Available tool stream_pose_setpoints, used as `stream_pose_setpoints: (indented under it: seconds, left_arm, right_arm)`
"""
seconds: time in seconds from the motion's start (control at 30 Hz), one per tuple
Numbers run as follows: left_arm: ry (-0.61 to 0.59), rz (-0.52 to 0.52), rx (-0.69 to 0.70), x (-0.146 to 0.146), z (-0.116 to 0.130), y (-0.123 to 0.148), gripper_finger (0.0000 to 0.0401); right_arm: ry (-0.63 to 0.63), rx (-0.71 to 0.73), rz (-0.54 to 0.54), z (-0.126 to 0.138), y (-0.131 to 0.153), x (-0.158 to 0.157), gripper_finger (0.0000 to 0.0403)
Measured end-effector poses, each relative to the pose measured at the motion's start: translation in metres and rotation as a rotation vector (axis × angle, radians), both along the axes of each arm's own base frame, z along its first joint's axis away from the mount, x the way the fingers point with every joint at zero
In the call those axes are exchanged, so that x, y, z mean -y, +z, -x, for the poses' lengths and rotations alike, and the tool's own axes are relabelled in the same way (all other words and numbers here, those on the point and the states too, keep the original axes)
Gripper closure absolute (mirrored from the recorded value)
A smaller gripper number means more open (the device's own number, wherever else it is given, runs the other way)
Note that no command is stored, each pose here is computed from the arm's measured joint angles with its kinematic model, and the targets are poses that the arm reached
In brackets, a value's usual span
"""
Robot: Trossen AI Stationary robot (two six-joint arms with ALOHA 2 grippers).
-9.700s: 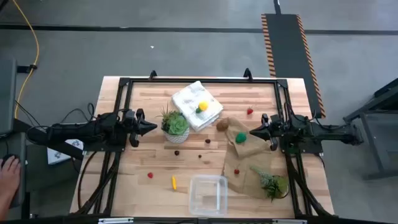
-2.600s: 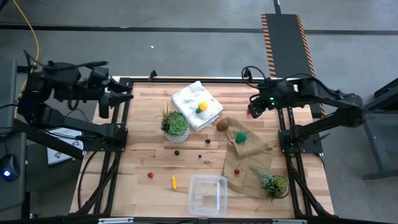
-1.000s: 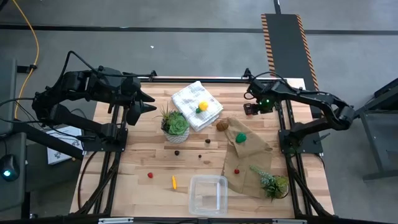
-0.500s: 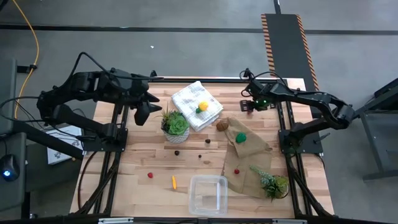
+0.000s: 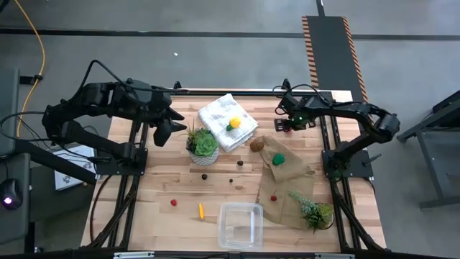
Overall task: Pick and placing Produce into tupperware
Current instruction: Put the top red strawberry into the transparent bin
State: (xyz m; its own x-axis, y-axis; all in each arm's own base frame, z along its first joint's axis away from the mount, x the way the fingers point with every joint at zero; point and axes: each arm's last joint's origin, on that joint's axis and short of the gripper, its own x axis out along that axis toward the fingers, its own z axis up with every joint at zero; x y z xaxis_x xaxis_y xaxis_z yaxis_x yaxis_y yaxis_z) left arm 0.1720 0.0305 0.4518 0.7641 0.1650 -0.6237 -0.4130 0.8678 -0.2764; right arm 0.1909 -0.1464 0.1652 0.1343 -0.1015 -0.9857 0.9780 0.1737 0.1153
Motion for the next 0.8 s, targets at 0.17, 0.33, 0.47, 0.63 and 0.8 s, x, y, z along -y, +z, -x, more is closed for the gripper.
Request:
stream_pose_setpoints:
  seconds: [0.17,0.33,0.47,0.63,0.8]
  left_arm:
    - [-0.012,-0.01,-0.023,0.0002,0.001,-0.0016,0.0222]
    - [-0.016,-0.015,-0.025,0.0002,0.0011,-0.0016,0.0222]
    - [-0.016,-0.015,-0.024,0.0002,0.0011,-0.0016,0.0222]
    - [-0.016,-0.015,-0.023,0.0002,0.001,-0.0015,0.0222]
    - [-0.016,-0.015,-0.024,0.0002,0.0011,-0.0015,0.0222]
  right_arm:
    - [-0.024,-0.006,0.014,-0.001,-0.0015,0.0014,0.0221]
    - [-0.023,-0.023,0.041,-0.0006,-0.0014,0.0024,0.0221]
    - [-0.01,-0.024,0.046,0.0002,-0.0014,0.0039,0.022]
    - [-0.009,-0.024,0.051,0.0001,-0.0013,0.0041,0.0186]
    - [-0.016,-0.037,0.067,0.0005,-0.0013,0.0045,0.0146]
